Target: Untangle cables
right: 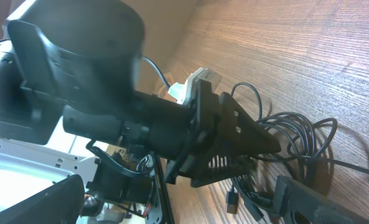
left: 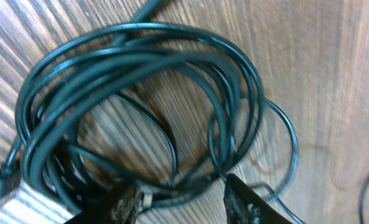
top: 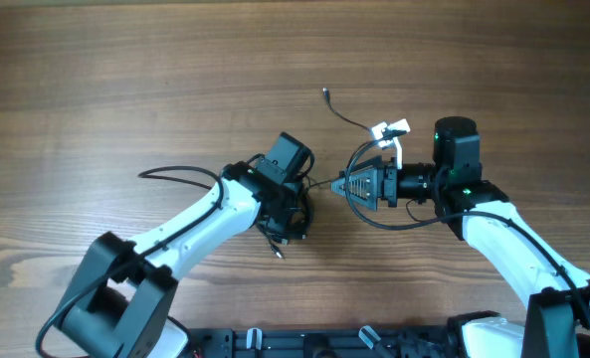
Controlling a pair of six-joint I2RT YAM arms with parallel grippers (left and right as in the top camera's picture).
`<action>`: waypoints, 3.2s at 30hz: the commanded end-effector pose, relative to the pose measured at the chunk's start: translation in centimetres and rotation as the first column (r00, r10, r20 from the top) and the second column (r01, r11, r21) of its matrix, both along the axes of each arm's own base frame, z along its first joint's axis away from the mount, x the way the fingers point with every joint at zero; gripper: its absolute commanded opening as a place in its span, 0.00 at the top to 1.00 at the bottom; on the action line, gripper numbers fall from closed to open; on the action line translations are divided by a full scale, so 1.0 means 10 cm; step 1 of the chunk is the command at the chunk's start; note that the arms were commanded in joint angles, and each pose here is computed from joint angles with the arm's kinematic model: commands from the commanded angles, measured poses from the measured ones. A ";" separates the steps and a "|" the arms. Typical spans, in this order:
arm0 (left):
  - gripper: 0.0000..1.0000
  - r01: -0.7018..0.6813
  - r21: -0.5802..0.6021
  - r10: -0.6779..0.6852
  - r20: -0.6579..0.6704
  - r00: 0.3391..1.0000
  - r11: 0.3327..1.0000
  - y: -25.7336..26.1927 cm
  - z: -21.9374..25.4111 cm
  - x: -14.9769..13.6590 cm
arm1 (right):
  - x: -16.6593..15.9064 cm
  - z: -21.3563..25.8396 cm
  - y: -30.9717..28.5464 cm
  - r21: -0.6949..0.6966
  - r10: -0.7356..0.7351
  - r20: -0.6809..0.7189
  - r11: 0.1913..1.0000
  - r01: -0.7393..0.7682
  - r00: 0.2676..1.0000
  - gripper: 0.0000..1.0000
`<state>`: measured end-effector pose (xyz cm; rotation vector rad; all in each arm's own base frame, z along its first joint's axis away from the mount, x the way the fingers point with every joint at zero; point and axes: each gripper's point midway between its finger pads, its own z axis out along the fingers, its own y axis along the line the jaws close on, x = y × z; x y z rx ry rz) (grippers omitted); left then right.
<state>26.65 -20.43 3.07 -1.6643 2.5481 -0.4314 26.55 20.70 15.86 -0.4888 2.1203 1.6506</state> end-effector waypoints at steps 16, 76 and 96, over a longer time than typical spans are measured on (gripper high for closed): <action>0.96 0.677 0.379 -0.712 0.631 0.310 0.631 -0.01 2.12 0.28 | 0.09 -0.59 -0.24 -0.291 -0.277 -0.219 0.934 0.208 0.936 0.00; 0.13 0.939 0.161 -0.679 0.728 0.095 0.305 -0.28 1.70 0.17 | 0.09 0.29 -0.19 0.040 -0.145 -0.256 0.986 0.160 0.956 0.95; 0.96 0.857 0.427 -0.839 0.545 0.010 0.287 0.03 1.56 0.34 | 0.42 0.07 -0.51 -0.090 -0.335 -0.065 0.940 0.329 0.940 0.00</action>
